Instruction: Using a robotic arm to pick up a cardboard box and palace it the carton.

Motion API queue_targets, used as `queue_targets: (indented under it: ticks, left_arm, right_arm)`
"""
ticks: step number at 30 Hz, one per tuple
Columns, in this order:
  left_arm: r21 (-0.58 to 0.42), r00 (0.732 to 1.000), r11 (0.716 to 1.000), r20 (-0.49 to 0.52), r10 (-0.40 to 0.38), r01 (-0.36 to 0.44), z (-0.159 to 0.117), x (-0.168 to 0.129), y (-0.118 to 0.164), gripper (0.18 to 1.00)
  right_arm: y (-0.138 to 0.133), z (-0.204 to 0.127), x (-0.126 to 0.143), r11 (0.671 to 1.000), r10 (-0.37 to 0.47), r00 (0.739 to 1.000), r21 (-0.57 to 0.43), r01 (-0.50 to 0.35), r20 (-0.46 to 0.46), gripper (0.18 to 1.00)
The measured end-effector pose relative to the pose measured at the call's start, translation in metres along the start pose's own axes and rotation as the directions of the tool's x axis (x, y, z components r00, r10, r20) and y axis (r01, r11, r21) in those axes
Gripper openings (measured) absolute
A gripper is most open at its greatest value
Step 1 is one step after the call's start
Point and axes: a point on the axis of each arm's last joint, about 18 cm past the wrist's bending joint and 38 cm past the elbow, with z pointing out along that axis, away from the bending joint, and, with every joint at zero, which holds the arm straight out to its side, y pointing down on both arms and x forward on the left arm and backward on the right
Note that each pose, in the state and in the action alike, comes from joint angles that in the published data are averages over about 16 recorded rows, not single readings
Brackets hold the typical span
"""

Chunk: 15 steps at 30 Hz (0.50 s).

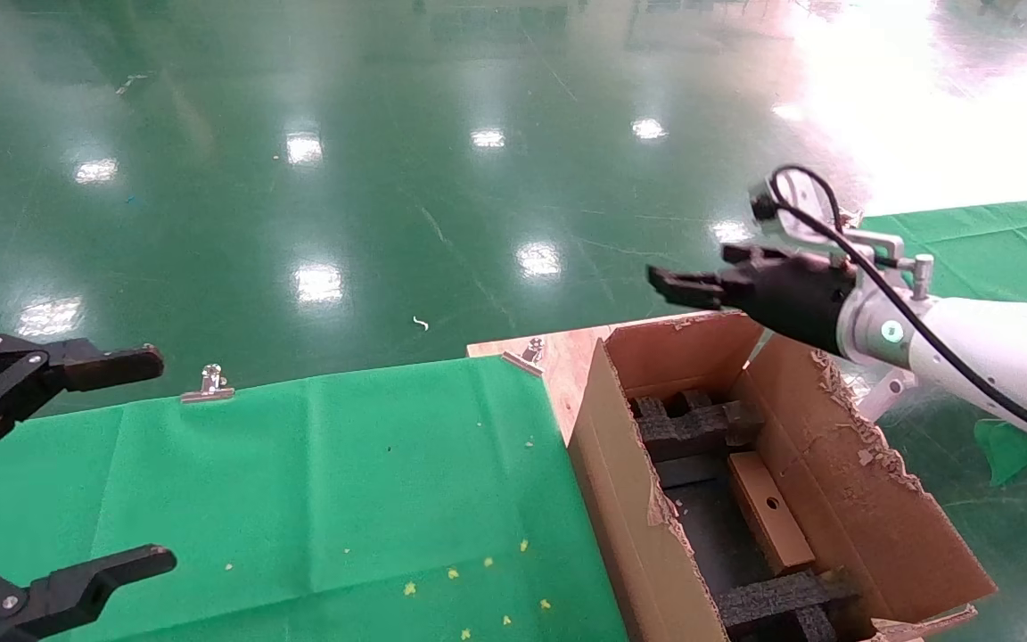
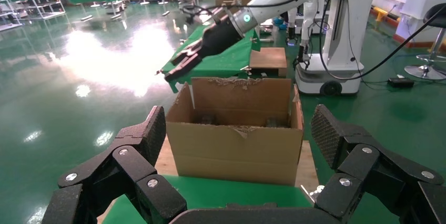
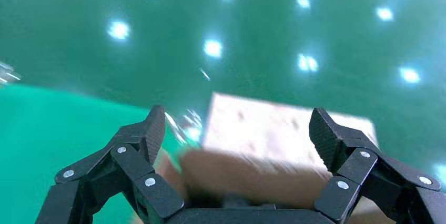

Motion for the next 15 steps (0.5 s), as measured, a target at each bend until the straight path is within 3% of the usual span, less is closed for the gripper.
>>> queue_targets:
  ticks: [7, 15]
  left_arm:
    - [0.000, 1.000, 1.000, 0.000, 0.000, 0.000, 0.000, 0.000, 0.000, 1.001]
    - [0.000, 1.000, 1.000, 0.001, 0.000, 0.000, 0.000, 0.000, 0.000, 1.001]
  right_arm:
    - [-0.019, -0.002, -0.019, 0.997, 0.018, 0.998, 0.076, -0.023, 0.061, 1.001]
    - [-0.022, 0.001, -0.024, 0.997, 0.019, 0.998, 0.075, -0.024, 0.067, 1.001]
